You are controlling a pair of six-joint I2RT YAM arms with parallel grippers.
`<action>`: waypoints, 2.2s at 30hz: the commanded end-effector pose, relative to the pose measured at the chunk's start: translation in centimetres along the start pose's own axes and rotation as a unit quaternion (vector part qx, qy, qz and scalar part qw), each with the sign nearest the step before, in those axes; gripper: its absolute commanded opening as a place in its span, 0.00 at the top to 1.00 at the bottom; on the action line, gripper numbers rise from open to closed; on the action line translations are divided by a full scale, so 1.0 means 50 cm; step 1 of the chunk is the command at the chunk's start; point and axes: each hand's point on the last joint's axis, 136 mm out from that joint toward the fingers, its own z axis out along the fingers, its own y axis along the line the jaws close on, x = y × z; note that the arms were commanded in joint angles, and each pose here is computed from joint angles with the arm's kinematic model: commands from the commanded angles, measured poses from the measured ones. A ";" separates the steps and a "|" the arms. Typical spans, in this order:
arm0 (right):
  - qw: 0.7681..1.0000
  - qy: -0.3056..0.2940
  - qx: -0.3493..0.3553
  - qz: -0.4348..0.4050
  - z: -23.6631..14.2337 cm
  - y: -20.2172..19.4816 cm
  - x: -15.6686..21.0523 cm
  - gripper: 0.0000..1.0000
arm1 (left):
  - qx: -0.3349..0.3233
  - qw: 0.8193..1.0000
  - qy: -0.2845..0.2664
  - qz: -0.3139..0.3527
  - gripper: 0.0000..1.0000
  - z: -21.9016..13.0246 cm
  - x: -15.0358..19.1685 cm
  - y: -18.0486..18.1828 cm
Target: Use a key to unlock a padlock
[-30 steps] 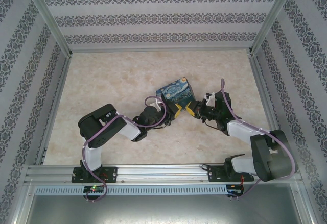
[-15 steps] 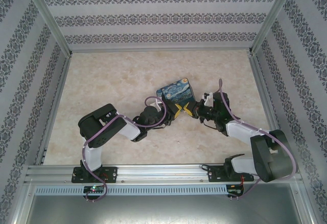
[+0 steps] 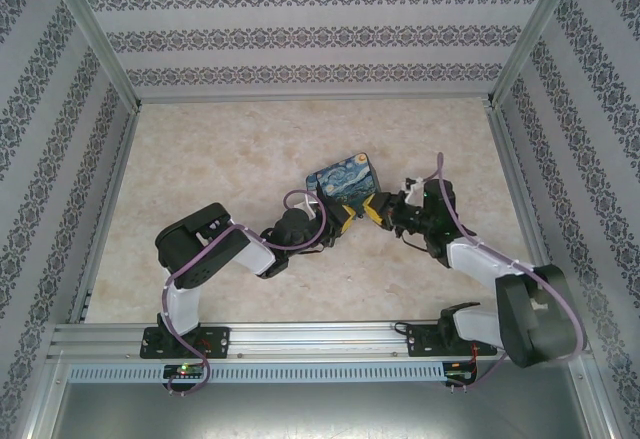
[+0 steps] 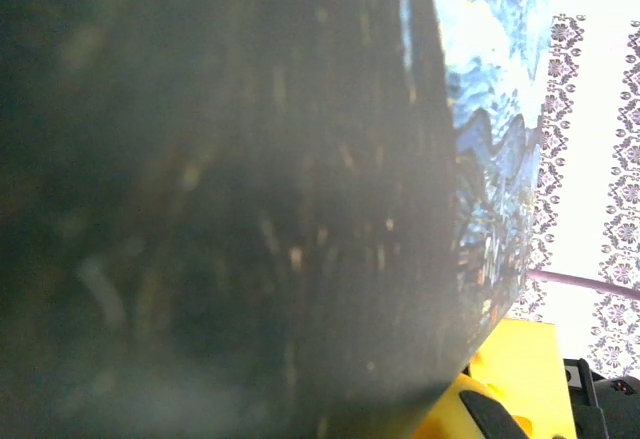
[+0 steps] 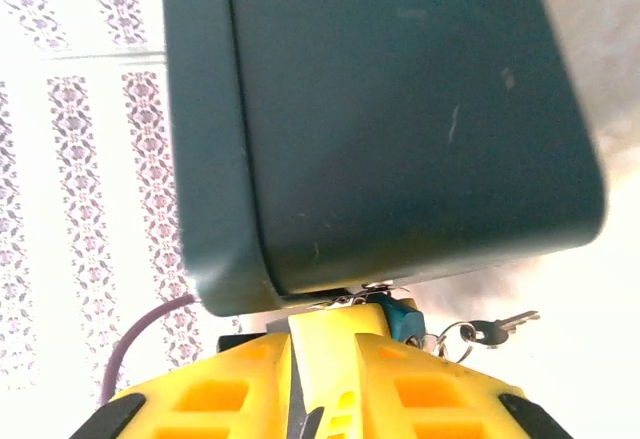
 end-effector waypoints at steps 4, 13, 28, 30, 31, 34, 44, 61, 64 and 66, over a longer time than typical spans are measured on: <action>0.999 0.012 0.029 0.010 -0.011 -0.051 0.020 0.61 | 0.031 0.999 0.014 0.005 1.00 0.008 0.019 -0.031; 0.999 0.026 0.041 0.006 0.012 -0.061 0.029 0.68 | 0.034 0.999 0.015 0.005 1.00 0.008 0.019 -0.037; 0.998 0.038 0.040 -0.006 0.057 -0.033 0.028 0.84 | 0.034 0.999 0.019 0.005 1.00 0.010 0.023 -0.037; 0.999 0.040 0.035 -0.005 0.062 -0.026 0.026 0.95 | 0.036 0.999 0.018 0.005 1.00 0.010 0.022 -0.040; 0.999 0.041 0.033 -0.006 0.065 -0.021 0.027 0.99 | 0.035 0.999 0.019 0.005 1.00 0.010 0.023 -0.039; 0.998 0.047 0.030 -0.010 0.075 -0.010 0.030 1.00 | 0.036 0.999 0.020 0.005 1.00 0.011 0.024 -0.041; 0.998 0.054 0.026 -0.018 0.077 0.000 0.042 0.82 | 0.032 0.999 0.010 0.002 1.00 0.007 0.017 -0.036; 0.987 0.065 0.112 -0.091 -0.015 -0.090 0.071 0.54 | -0.050 0.998 0.004 0.030 1.00 -0.016 -0.027 0.040; 0.973 0.061 0.143 -0.168 -0.015 -0.082 0.067 0.55 | -0.075 0.996 0.015 0.040 1.00 -0.020 -0.030 0.047; 0.958 0.054 0.177 -0.221 -0.017 -0.083 0.064 0.56 | -0.092 0.995 0.021 0.044 1.00 -0.024 -0.031 0.051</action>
